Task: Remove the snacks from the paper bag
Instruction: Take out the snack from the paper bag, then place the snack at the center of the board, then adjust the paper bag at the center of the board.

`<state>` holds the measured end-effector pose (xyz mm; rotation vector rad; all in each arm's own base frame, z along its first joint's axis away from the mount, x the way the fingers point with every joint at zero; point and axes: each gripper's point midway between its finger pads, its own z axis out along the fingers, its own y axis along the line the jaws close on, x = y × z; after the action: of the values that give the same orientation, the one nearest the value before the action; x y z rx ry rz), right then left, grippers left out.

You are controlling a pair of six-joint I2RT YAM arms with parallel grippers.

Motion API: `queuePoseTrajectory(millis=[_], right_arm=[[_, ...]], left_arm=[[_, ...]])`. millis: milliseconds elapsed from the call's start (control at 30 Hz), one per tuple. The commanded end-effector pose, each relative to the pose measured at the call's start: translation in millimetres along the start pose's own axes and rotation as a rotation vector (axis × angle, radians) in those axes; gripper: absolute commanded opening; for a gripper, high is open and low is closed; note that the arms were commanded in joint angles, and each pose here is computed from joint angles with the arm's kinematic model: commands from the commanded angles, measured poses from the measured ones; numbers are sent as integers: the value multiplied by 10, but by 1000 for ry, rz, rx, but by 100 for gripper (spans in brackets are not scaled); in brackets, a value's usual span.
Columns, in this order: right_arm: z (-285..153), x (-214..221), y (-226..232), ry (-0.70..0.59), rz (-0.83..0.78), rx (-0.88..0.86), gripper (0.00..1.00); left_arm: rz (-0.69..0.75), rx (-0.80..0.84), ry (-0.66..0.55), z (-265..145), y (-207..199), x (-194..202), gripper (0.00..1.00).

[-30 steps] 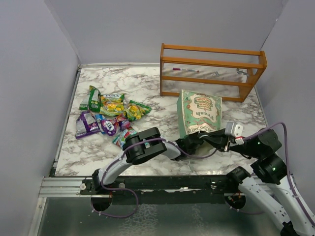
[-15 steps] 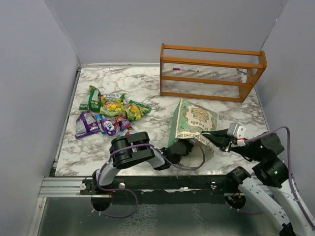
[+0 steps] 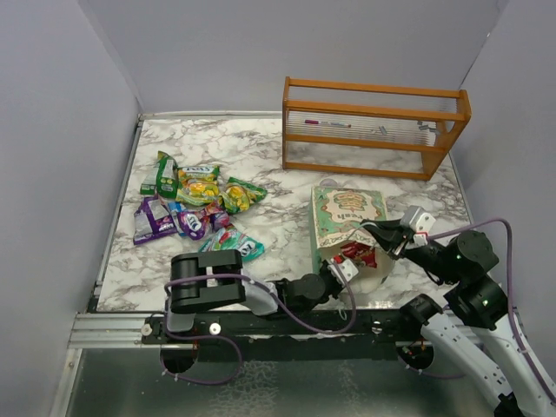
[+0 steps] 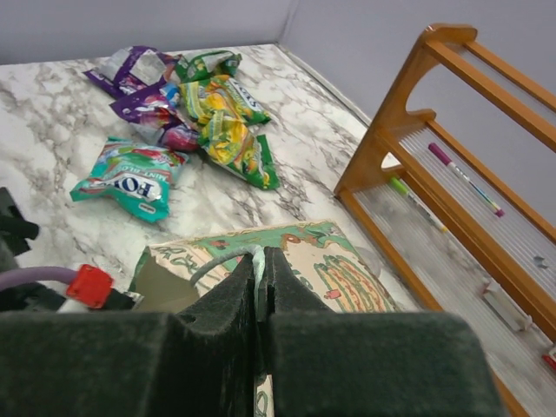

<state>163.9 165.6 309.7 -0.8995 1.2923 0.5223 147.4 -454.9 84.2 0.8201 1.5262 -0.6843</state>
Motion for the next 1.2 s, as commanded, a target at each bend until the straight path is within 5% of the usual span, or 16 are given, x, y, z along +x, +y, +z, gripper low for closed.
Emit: queuePoseTrajectory(millis=[0,433,733,1000,1167], right_arm=[[-44,-29,-168,17,18,100,2],[-38,-23,-334,22,70,198,2],[-62,-132,-428,15,92,245,2],[-421,-340,-617,-1,84,398,2],[-614,-465,-621,-17,39,422,2]], left_arm=[[-16,3,7,-143,-49,-248,0],[-110,289,8,-860,-644,-729,0],[-226,477,-66,-1642,-808,-1636,0],[-246,172,-97,-1902,68,-1985,0],[-196,-270,-45,-1946,843,-2004,0]])
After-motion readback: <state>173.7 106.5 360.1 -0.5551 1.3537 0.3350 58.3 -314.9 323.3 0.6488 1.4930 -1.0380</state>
